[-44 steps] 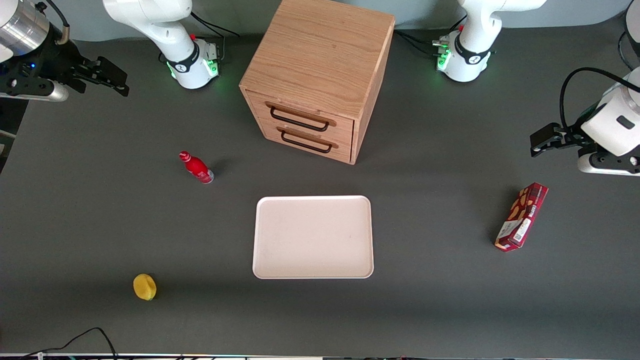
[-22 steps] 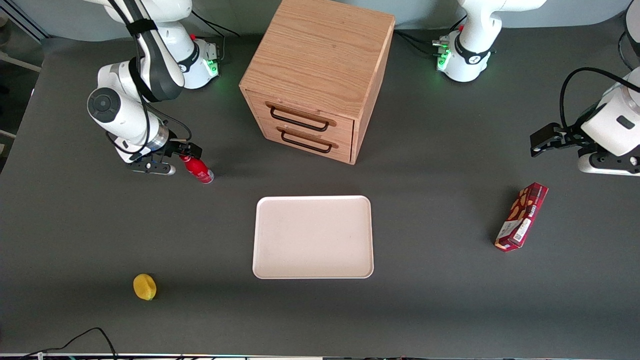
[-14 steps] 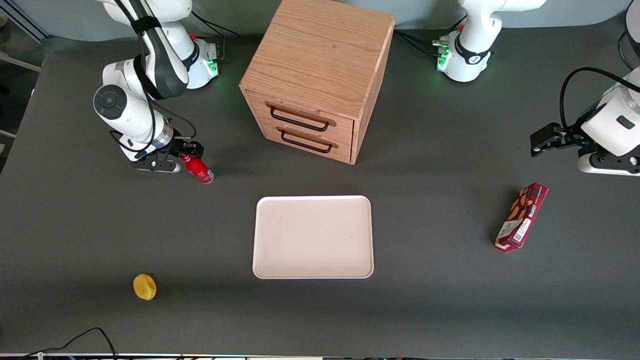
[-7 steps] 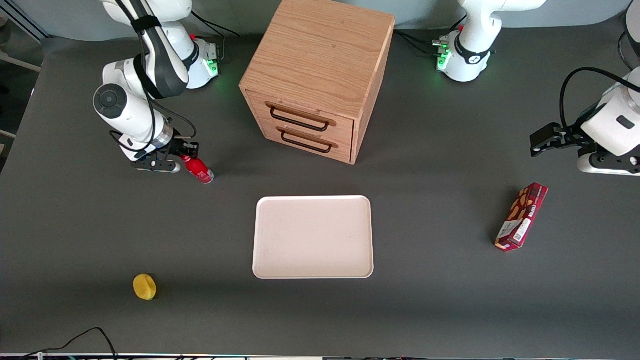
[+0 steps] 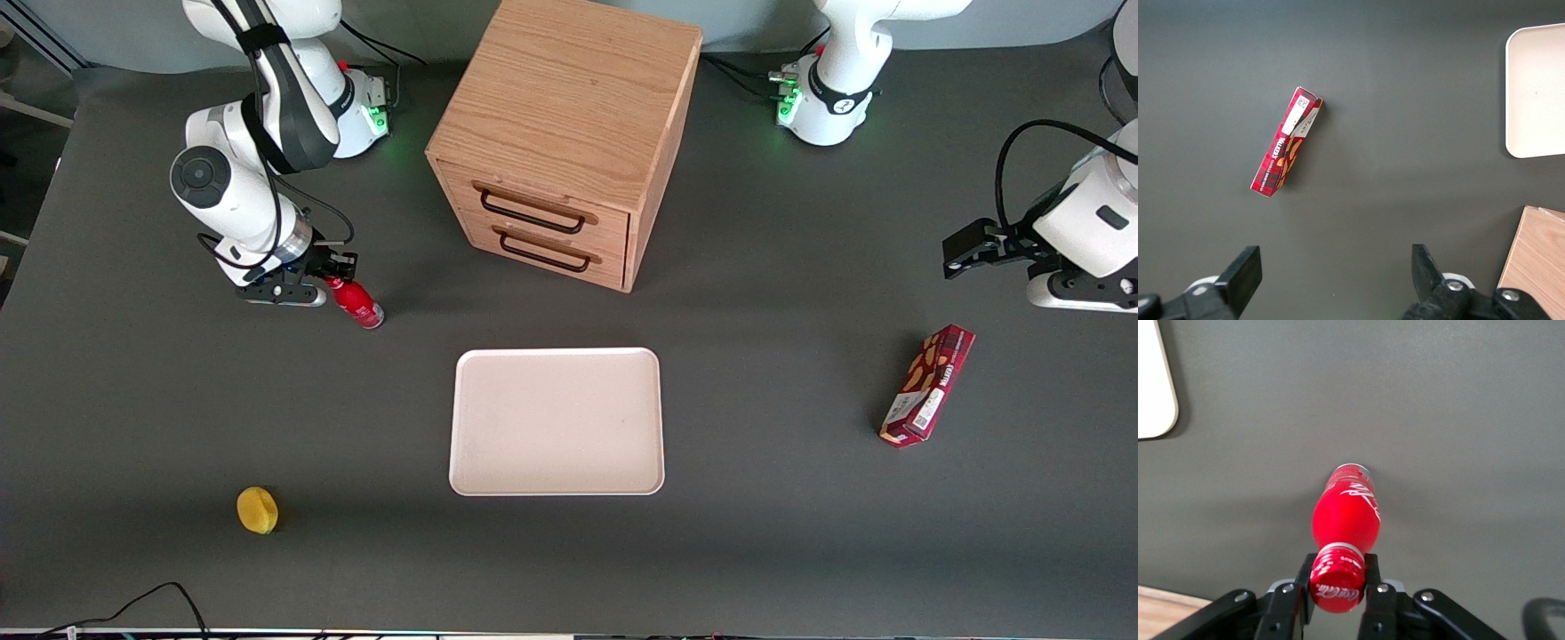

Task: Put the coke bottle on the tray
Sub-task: 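Lift the bottle and carry it toward the white tray, then lower the bottle onto the tray and open the right gripper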

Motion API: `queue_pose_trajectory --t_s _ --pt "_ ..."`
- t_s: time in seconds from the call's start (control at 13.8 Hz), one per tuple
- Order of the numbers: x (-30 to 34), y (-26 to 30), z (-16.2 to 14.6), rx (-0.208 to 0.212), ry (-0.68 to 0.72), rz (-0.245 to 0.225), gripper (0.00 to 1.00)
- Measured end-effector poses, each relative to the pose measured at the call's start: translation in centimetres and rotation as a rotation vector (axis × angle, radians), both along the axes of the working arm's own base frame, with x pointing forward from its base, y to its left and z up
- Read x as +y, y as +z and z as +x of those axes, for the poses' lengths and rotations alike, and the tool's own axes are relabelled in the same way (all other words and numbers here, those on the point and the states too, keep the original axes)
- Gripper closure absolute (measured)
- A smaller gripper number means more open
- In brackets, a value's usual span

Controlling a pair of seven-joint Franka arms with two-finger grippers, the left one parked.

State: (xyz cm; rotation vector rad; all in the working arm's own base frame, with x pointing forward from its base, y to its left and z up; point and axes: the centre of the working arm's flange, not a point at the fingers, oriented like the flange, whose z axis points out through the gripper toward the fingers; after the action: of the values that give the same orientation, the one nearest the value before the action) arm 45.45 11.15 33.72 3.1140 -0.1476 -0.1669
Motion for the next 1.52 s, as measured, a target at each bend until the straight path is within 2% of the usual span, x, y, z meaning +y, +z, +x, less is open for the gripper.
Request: queue_pose_trajectory --t_s 0.22,0.58,0.8,0.94,1.08,1.16,1.3,1.52 --pt "1.0 6.0 2.1 0.043 0.011 -0.009 0.68" --pt "2.9 18.8 5.5 0.02 0.028 0.006 0.68" --pt "6.6 23.2 9.4 0.052 -0.027 0.017 0.68" --pt "9.8 21.3 13.1 0.072 -0.094 0.013 0.68" --pt "12.9 16.9 16.7 0.094 -0.187 0.027 0.68" --pt "14.5 14.2 18.4 0.09 -0.239 0.036 0.68" --pt "16.8 9.3 21.2 0.051 -0.335 0.057 0.68" --pt "19.1 4.5 23.3 -0.001 -0.424 0.105 0.68"
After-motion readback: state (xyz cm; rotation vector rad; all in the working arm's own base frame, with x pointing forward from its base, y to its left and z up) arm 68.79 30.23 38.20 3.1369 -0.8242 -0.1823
